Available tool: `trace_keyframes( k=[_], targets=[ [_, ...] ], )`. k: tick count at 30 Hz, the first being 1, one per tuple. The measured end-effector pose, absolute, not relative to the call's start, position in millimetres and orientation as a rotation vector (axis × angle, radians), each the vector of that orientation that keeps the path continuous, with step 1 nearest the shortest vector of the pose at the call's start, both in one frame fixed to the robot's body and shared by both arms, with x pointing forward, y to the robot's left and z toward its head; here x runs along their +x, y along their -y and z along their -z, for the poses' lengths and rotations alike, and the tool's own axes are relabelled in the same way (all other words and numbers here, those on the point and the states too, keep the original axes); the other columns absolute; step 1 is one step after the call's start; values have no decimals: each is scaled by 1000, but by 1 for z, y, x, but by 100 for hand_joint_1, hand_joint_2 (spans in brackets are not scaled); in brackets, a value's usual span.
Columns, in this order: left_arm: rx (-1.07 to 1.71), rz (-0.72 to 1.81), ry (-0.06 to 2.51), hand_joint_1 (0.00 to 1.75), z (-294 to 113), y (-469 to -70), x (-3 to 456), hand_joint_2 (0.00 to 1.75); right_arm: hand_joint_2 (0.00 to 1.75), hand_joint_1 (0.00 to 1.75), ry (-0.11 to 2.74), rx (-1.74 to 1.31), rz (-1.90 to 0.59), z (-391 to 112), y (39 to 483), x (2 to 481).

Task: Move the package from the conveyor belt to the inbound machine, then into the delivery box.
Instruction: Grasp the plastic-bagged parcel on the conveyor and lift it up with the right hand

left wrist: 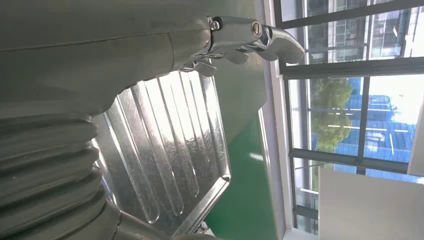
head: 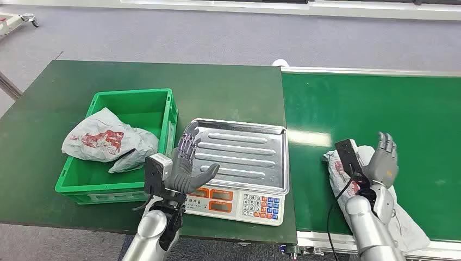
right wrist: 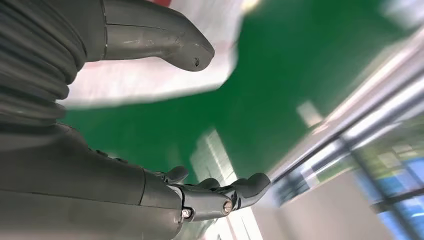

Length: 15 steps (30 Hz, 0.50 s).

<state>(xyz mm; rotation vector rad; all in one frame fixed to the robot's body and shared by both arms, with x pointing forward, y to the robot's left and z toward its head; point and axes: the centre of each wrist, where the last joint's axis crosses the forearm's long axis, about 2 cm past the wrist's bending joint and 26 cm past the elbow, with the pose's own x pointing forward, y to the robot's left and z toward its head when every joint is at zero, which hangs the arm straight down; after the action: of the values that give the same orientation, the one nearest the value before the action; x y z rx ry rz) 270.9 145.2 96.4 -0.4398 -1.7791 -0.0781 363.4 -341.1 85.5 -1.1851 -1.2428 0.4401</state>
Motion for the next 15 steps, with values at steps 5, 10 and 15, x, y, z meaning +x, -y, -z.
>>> trace_keyframes(
  k=[5,10,15],
  targets=[
    [-444,77,1772,0,-98,-145,271,175,175,0,929,-1212,-573,-75,356,368],
    [-454,75,1763,0,-99,-145,272,175,175,0,741,-916,-672,-44,352,352],
    [-466,78,1759,0,-100,-145,272,175,175,0,684,-725,-663,-33,339,346]
  ],
)
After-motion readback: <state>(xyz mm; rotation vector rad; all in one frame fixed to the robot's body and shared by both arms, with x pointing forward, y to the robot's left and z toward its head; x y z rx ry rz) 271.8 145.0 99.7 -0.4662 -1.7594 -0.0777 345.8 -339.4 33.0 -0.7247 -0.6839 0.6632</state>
